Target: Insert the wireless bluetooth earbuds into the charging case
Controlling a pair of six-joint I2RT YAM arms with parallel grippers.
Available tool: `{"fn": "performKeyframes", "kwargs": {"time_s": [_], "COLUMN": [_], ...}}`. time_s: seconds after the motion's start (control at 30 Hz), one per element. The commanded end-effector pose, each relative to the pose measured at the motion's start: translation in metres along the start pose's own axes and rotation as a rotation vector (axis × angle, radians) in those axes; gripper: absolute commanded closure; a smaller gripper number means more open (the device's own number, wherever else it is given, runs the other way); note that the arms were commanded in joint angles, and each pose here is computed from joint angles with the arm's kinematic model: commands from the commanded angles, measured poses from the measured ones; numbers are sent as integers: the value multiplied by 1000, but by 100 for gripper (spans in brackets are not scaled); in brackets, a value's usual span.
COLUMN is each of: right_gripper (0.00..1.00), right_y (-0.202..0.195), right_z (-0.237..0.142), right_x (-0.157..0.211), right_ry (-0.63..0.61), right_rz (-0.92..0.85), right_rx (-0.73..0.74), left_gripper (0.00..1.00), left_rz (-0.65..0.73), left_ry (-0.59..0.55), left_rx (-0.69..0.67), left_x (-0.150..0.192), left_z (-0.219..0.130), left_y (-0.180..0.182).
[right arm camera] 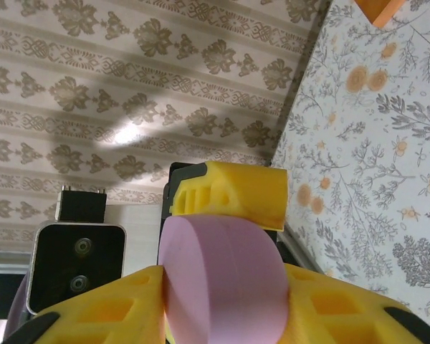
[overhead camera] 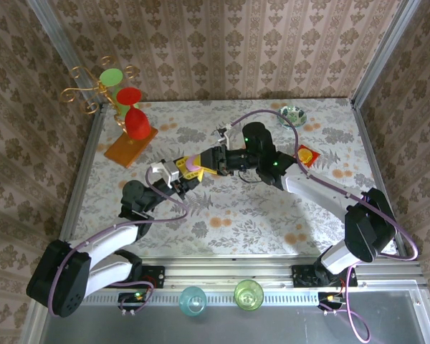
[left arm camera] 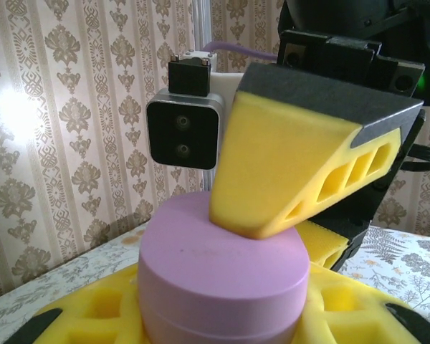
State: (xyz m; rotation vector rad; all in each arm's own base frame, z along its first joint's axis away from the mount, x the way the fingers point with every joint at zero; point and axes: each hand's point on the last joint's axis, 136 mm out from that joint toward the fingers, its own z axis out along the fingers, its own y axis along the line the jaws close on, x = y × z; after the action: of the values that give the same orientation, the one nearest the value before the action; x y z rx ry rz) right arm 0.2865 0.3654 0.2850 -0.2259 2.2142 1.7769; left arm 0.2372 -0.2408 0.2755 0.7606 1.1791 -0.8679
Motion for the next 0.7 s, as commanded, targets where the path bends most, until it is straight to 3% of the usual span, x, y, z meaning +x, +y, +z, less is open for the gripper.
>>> {"fn": "performKeyframes", "kwargs": {"time_s": [0.0,0.07,0.27,0.33,0.53,0.67], "right_gripper": [70,75,77,77,77,77], "right_y": [3,3,-17,-28,-95,-145], "right_z": [-2,-4,-18,-24,-37,-43], "right_x": [-6,-5,-17,-20,-31,-45], "right_ry": [-19,-22,-108,-137,-190,-196], "right_rz": [-5,-9,-34,-46,-68,-109], "right_rx": [-31,-32,58,105,369,599], "left_gripper": [76,68,24,15,5,4], "left_rz": [34,38,72,88,123,113], "left_ry": [-83,-78,-15,43,274,327], "left_rx": [63,62,32,15,-25,-54], "left_x": [-29,-27,-10,3,51,69], "left_z": [6,6,1,-4,-26,-36], "left_y": [-11,-10,-7,-6,-8,-10]}}
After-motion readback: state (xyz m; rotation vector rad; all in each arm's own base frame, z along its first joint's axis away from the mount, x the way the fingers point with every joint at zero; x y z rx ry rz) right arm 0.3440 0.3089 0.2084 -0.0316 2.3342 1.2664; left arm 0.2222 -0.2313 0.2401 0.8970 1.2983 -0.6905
